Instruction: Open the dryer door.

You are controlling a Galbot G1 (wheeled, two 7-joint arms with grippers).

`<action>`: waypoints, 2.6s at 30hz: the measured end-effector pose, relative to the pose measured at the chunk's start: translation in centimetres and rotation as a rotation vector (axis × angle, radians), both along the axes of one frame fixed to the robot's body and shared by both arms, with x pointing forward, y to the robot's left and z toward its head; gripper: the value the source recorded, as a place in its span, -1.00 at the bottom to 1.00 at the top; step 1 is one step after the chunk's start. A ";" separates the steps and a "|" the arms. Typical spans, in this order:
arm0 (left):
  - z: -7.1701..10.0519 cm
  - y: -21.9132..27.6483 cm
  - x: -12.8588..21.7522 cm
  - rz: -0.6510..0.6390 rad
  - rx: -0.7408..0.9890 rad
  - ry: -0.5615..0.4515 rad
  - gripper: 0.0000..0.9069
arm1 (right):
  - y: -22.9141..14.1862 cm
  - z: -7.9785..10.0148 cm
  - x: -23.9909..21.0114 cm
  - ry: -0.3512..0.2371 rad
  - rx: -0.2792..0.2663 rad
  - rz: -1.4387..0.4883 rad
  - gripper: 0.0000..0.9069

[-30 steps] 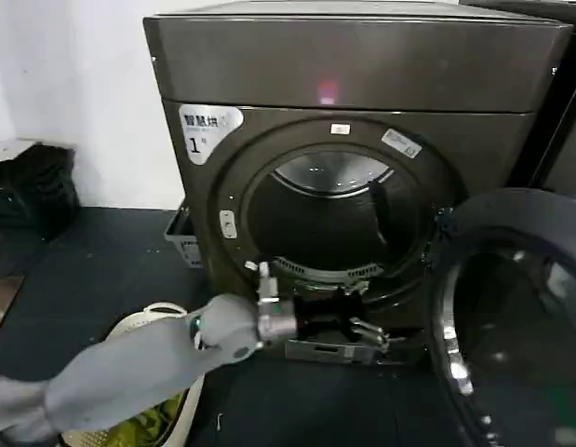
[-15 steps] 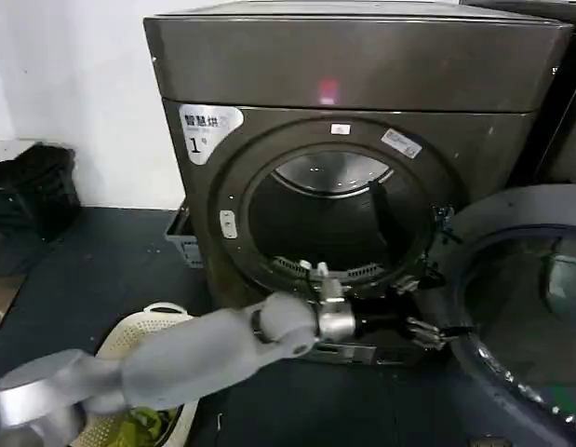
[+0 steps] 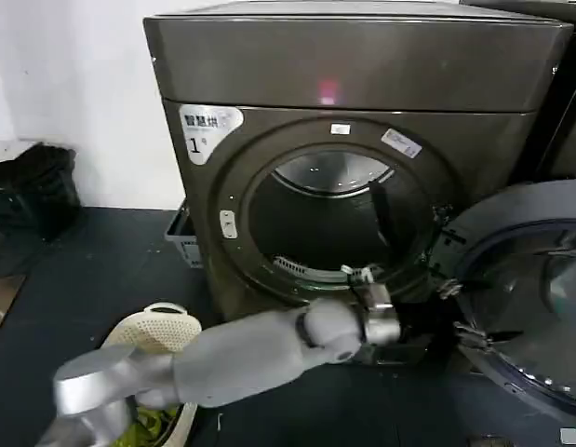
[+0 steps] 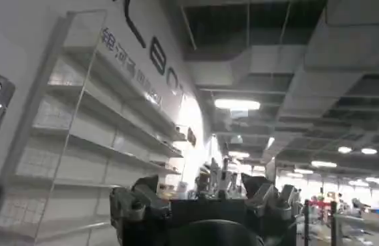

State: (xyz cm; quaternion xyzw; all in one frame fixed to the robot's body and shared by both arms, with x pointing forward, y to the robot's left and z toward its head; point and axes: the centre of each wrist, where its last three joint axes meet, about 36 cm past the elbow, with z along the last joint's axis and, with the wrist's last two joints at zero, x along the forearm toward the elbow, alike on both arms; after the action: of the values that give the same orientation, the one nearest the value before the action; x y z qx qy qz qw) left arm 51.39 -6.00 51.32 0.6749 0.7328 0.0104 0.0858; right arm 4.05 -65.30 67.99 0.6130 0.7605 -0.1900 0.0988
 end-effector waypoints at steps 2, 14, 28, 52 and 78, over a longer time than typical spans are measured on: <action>0.0 -0.8 -0.1 0.012 0.000 -0.001 1.00 | -0.2 -0.1 -0.4 0.001 -0.002 -0.006 1.00; -0.1 -3.2 -0.3 0.066 -0.032 -0.023 1.00 | -0.4 -0.2 -0.5 -0.008 -0.006 0.021 1.00; 0.6 -2.9 0.1 0.119 -0.076 -0.066 1.00 | -0.5 -0.3 -0.8 -0.013 -0.044 0.002 1.00; -0.3 20.7 -1.9 0.396 -0.205 -0.075 1.00 | 0.5 2.6 0.0 -0.046 -0.147 0.002 1.00; 0.3 53.6 -9.5 0.423 0.962 -0.211 1.00 | 0.9 2.4 0.5 -0.044 -0.152 0.016 1.00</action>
State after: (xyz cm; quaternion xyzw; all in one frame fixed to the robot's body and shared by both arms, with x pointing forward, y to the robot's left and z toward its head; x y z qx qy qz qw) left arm 41.91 47.60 51.63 0.4710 0.7527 0.4299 -0.1638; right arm 4.56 -64.41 70.43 0.6017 0.7464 -0.2330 0.1630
